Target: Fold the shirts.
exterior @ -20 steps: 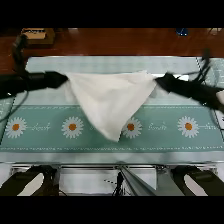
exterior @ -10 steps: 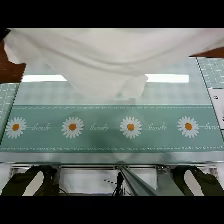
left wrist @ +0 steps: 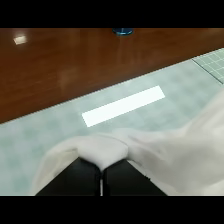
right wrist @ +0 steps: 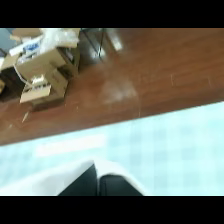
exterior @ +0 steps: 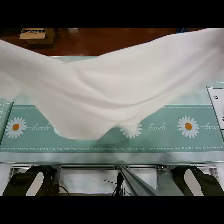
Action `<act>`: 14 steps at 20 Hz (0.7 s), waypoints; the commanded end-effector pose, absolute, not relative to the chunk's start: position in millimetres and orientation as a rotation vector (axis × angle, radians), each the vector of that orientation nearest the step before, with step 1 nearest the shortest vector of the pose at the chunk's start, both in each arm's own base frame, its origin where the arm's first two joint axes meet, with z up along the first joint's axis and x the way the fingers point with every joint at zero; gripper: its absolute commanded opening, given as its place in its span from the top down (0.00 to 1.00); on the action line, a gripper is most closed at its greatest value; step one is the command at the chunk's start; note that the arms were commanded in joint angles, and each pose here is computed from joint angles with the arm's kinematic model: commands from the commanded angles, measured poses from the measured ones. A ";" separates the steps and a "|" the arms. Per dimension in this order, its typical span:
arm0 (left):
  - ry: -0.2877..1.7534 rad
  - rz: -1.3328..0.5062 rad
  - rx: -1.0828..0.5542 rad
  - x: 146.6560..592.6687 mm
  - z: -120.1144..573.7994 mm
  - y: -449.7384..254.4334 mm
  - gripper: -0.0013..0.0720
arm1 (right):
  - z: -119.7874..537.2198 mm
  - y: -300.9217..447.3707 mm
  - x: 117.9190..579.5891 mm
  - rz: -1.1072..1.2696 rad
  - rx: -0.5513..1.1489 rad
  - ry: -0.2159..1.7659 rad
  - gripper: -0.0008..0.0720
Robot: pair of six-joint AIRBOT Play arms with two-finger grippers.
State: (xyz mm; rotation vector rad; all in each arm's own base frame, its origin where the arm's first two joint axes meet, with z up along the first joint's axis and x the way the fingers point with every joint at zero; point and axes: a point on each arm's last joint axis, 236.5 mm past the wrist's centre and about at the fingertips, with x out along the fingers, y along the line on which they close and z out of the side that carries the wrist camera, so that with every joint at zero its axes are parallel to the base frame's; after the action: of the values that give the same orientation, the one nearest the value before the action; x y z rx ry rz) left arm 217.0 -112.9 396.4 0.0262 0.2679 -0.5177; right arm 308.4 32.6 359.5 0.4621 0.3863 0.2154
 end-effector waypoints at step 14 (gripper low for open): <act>0.592 -0.277 -0.006 199.2 367.5 -60.3 0.96 | 302.2 23.8 195.1 0.062 0.274 0.857 0.96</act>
State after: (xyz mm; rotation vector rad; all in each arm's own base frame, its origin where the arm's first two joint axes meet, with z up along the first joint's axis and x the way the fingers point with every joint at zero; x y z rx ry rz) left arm 183.2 -71.8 410.1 0.0063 0.3880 -0.3074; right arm 213.3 47.0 338.7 0.3156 0.6806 0.1628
